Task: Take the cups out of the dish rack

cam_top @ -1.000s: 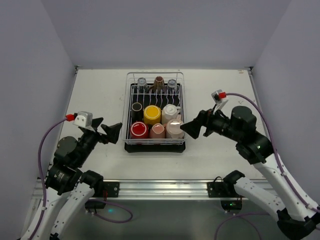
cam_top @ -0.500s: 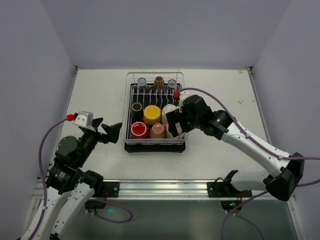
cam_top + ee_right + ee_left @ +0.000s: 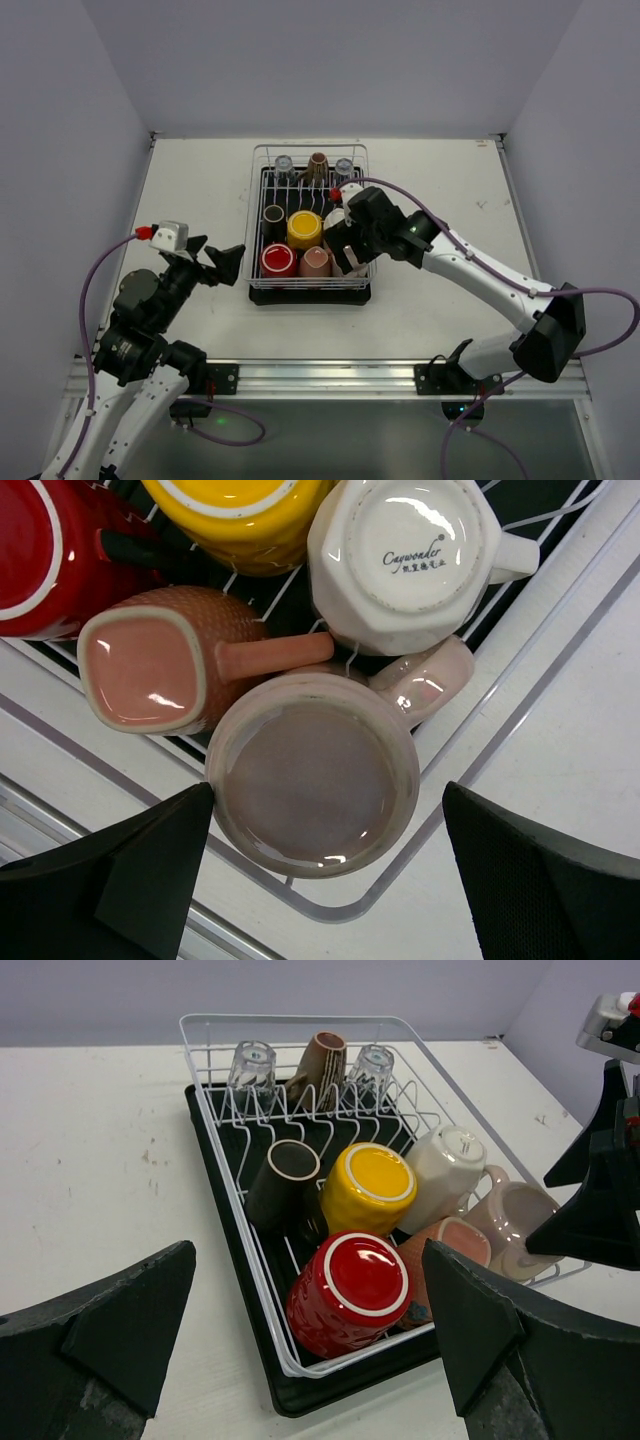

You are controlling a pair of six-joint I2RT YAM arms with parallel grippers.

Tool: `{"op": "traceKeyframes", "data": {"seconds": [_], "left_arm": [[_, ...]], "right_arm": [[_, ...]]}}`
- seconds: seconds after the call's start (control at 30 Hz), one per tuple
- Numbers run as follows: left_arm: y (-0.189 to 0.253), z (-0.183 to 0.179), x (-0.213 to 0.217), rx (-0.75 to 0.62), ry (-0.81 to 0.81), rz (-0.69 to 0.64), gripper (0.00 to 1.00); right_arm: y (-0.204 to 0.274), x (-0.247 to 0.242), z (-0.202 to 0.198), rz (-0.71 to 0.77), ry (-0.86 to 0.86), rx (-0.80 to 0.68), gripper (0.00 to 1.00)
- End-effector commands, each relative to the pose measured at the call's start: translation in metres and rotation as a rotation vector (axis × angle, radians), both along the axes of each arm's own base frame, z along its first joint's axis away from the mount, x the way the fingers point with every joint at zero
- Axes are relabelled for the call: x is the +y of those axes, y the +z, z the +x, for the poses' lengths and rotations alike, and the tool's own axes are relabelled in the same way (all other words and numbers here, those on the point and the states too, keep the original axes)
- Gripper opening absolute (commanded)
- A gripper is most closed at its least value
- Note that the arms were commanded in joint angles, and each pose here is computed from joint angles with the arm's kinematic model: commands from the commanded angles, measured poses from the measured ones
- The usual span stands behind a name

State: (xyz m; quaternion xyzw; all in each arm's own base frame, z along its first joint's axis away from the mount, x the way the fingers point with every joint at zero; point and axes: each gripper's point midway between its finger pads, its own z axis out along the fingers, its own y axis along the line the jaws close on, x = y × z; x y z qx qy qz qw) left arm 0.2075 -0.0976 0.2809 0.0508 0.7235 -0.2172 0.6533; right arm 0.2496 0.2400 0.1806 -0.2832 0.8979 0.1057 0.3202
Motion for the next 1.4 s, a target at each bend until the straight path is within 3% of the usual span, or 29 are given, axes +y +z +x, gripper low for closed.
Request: {"op": "traceKeyframes", "data": {"seconds": [0.0,0.53,0.6,0.7,0.73,0.77,0.97,1.1,1.37], "left_arm": [[0.000,0.004,-0.002,0.001,0.002,-0.009,1.00],[-0.002,0.005,-0.002,0.013,0.003,-0.004,1.00],[-0.003,0.005,-0.002,0.015,0.002,-0.003,1.00],[-0.002,0.006,-0.004,0.017,-0.007,-0.004,1.00],[-0.002,0.006,-0.004,0.018,-0.007,-0.004,1.00],[-0.002,0.006,-0.005,0.019,-0.009,-0.002,1.00],[0.000,0.005,-0.016,0.033,-0.068,-0.007,1.00],[0.024,-0.004,-0.029,0.012,-0.146,-0.066,1.00],[0.063,-0.037,-0.072,0.039,-0.429,-0.252,0.98]], "right_arm": [[0.003,0.003,0.006,-0.034,0.032,-0.027,0.99],[-0.038,0.010,0.014,-0.110,0.042,0.040,0.97],[-0.025,0.010,0.018,-0.085,0.025,-0.003,0.90],[0.004,0.008,0.024,-0.038,-0.001,-0.078,0.55],[0.011,0.008,0.025,-0.027,-0.008,-0.095,0.54],[0.018,0.008,0.026,-0.016,-0.015,-0.111,0.47],[0.066,-0.001,0.028,0.062,-0.066,-0.210,0.35],[0.101,-0.006,0.023,0.147,-0.089,-0.266,0.31],[0.157,0.006,0.000,0.490,-0.103,-0.316,0.21]]}}
